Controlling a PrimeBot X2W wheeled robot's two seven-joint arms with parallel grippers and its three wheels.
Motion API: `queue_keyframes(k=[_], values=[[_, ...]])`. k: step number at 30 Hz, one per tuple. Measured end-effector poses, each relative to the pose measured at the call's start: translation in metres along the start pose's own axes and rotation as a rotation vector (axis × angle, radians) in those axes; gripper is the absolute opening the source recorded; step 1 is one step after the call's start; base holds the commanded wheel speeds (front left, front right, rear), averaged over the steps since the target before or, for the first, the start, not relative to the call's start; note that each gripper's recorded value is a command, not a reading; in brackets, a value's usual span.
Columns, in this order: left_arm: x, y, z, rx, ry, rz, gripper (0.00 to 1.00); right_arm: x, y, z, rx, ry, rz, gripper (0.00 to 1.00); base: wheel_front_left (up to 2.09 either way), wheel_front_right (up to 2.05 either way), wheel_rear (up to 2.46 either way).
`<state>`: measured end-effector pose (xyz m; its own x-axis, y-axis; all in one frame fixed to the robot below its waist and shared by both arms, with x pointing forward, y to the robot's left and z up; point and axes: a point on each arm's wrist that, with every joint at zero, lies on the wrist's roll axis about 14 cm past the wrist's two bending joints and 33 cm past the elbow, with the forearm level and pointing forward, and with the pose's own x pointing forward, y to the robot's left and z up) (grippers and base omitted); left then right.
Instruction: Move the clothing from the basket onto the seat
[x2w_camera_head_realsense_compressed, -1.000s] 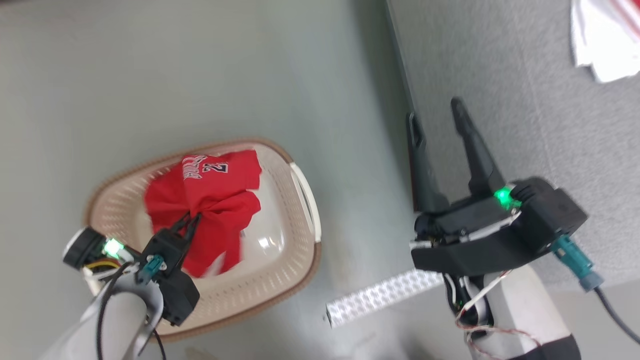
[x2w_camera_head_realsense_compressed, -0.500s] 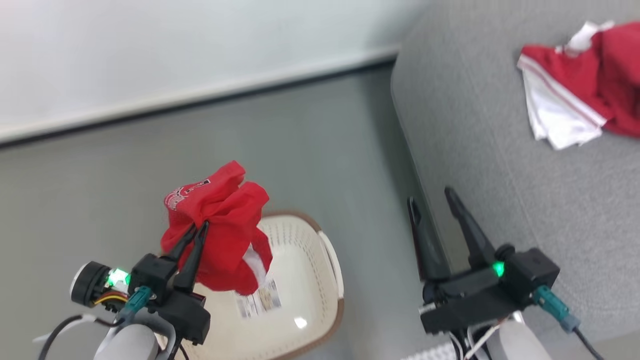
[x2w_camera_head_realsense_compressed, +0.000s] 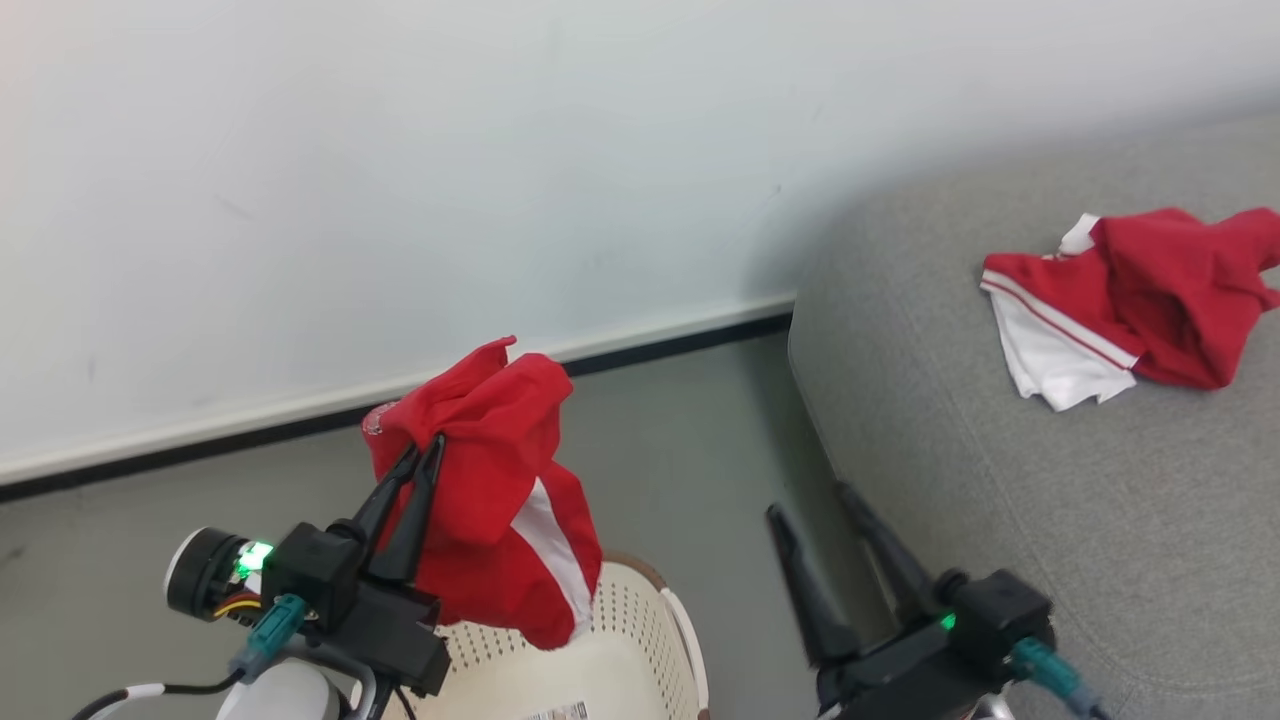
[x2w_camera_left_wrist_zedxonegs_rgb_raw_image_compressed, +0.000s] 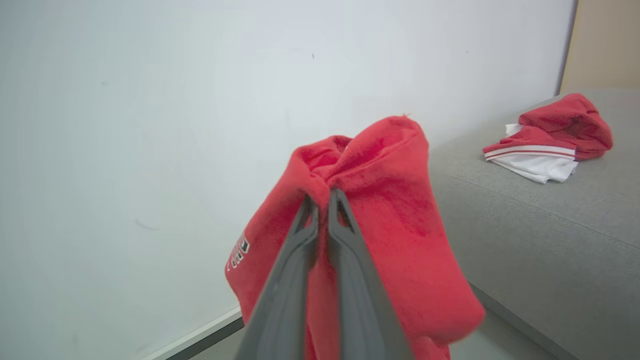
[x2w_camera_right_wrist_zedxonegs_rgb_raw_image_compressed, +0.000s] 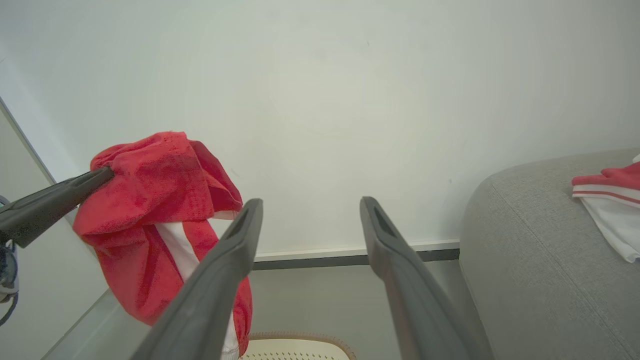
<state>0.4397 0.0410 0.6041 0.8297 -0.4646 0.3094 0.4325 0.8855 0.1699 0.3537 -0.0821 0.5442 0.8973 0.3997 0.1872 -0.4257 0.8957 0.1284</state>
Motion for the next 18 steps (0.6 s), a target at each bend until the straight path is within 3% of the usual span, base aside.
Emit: queue_keyframes(k=[11,18], values=[[0.009,-0.048,0.066,0.019,-0.167,-0.155,0.0,-0.011,0.035,0.01,-0.104,0.001,0.156,1.0,0.0,0.0,0.0],[0.01,-0.088,0.082,-0.003,-0.219,-0.285,0.0,-0.01,0.032,0.006,-0.121,0.024,0.166,1.0,0.0,0.0,0.0]])
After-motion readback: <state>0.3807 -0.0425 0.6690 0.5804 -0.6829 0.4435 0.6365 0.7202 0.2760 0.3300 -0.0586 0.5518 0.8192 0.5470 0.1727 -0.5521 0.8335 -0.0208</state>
